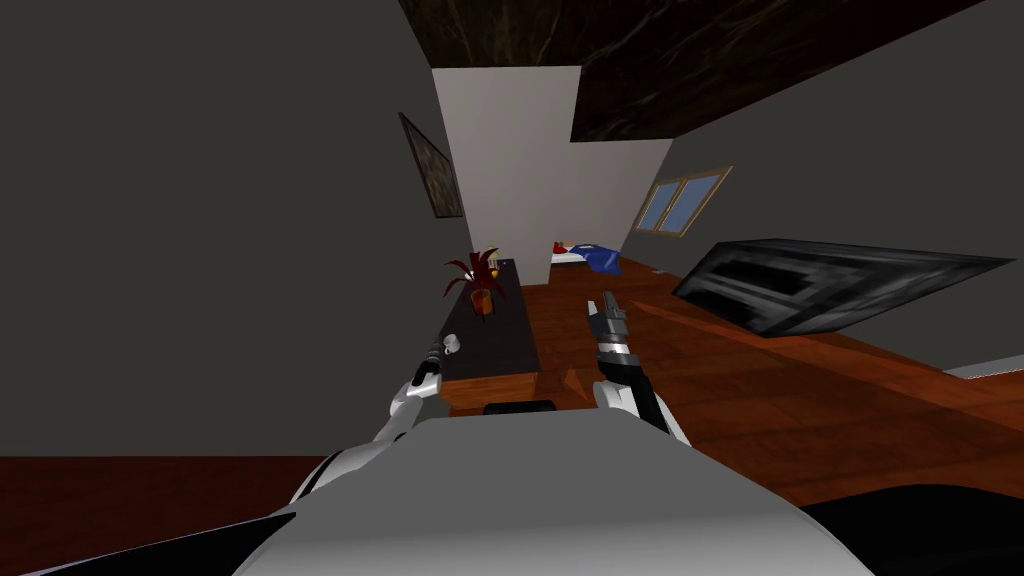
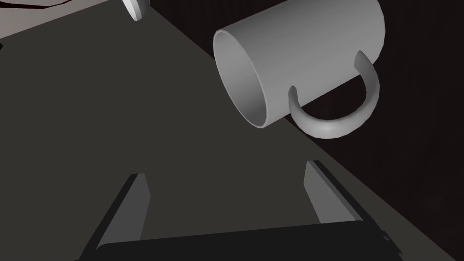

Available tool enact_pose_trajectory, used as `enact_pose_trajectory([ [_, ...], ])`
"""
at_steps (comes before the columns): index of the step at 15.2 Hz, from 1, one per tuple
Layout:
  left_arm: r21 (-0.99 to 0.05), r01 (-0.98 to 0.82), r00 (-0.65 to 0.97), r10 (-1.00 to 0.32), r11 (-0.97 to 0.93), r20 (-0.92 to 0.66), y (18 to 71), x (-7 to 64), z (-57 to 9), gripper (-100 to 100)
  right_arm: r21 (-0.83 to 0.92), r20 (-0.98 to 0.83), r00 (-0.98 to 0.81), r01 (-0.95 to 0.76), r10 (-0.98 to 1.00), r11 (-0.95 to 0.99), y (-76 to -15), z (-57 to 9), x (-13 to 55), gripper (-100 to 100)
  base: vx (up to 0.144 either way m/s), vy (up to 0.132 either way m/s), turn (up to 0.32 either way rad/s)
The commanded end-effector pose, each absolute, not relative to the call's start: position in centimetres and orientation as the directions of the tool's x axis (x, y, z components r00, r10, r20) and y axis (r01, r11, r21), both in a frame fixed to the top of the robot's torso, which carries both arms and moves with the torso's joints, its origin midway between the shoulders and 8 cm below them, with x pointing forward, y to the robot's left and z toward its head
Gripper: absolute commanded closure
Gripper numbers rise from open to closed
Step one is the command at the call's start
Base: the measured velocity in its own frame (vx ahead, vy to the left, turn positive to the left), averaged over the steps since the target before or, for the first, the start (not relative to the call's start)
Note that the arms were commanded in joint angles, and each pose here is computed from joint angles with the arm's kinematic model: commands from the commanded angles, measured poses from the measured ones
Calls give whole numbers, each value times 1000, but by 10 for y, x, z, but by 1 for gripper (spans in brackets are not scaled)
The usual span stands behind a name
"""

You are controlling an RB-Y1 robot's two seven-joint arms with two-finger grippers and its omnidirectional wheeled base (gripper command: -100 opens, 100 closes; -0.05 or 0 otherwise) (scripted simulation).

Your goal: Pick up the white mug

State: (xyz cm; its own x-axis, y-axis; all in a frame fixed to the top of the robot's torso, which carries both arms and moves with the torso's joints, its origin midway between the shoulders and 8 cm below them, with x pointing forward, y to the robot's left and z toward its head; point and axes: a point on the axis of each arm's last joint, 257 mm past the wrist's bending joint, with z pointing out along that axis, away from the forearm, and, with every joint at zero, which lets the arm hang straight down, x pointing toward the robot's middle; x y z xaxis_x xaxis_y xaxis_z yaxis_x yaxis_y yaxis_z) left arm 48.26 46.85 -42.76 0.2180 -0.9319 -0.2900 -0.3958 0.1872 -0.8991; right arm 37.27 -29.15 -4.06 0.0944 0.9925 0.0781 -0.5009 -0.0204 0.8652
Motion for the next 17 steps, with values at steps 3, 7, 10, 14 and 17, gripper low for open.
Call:
enact_pose_trajectory([
  [3, -871, -461, 215, -931, 168, -294, 473, 474, -451, -100, 865, 78, 94, -501, 992, -20, -292, -41, 373, 0, 5, -17, -15],
  [7, -850, -504, 212, -932, 153, -294, 474, 467, -467, -100, 865, 78, 94, -501, 992, -20, -292, -41, 373, 0, 7, -17, -12],
  [10, -833, -534, 209, -933, 143, -294, 474, 462, -478, -100, 865, 78, 94, -501, 992, -20, -292, -41, 373, 0, 10, -20, -16],
  [14, -828, -544, 208, -933, 140, -294, 474, 462, -481, -100, 865, 78, 94, -501, 992, -20, -291, -41, 373, 0, 14, -23, -18],
  [17, -831, -541, 215, -933, 132, -288, 463, 463, -483, -100, 865, 78, 94, -501, 992, -20, -292, -41, 373, 0, 3, 49, -57],
])
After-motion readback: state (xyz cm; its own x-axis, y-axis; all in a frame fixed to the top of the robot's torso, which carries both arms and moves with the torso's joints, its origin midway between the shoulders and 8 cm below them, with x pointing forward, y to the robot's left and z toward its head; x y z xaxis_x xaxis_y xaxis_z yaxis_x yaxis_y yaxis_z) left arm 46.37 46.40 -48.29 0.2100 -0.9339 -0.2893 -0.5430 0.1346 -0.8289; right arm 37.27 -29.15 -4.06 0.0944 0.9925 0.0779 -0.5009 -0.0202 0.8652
